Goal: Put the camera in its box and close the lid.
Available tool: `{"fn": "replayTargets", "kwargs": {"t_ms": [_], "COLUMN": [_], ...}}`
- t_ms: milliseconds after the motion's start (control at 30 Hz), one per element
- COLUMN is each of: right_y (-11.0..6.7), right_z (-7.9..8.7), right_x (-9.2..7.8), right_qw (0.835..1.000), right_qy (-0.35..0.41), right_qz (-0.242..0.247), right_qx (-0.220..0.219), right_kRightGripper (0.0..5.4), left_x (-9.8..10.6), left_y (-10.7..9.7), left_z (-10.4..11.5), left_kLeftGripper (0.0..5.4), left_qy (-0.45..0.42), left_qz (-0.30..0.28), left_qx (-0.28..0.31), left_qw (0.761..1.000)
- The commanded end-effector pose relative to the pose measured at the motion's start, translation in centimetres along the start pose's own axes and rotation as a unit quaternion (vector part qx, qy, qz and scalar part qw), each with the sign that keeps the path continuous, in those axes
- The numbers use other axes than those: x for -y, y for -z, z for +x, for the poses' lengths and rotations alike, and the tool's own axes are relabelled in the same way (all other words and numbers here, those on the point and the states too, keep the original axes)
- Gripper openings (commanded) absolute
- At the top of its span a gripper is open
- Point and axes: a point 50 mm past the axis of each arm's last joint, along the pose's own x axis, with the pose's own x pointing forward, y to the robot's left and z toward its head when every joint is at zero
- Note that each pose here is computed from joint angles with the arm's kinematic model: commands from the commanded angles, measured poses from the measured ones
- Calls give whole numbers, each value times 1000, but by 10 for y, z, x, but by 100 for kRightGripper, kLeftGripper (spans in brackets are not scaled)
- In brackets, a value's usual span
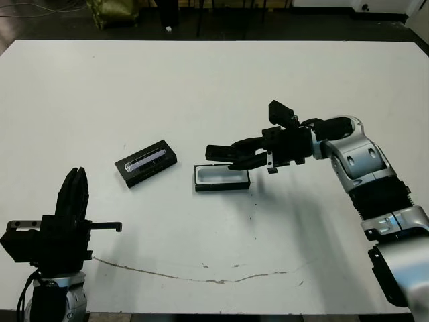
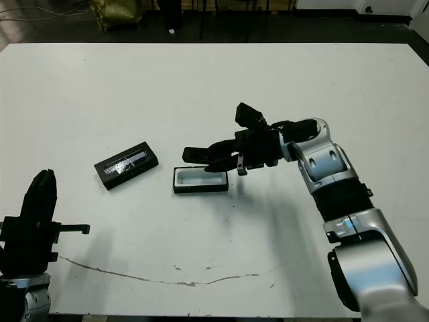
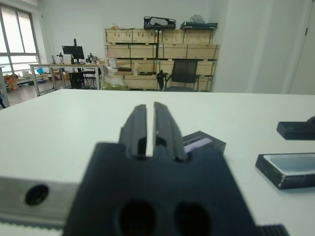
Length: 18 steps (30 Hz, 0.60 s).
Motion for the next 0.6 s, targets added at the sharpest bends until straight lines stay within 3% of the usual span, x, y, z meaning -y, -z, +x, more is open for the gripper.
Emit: {"fn": "replayTargets", "kwargs": {"t_ms": [33,267,600], "right_y": [-2,-8,-4], "right_z": [4,8,8], "right_x": [2,3,1], "right_qw": [1000,999,996], "right_qy": [-10,-11,-46], "right_qz": [3,-28,-8], "right_qx": [-9,-37,-70], "right_kRightGripper": [66,66,66], "left_x": [-1,0,1], "left_y": [4,4,3], "left_z": [-4,-4,-7], "left_kLeftGripper": [0,0,0], "left_qy": [-5,-6,-8], "left_qz": [3,-6,-7], "left_qx": [-20,-23,-27], "left_qw": [1000,1000,1000]}}
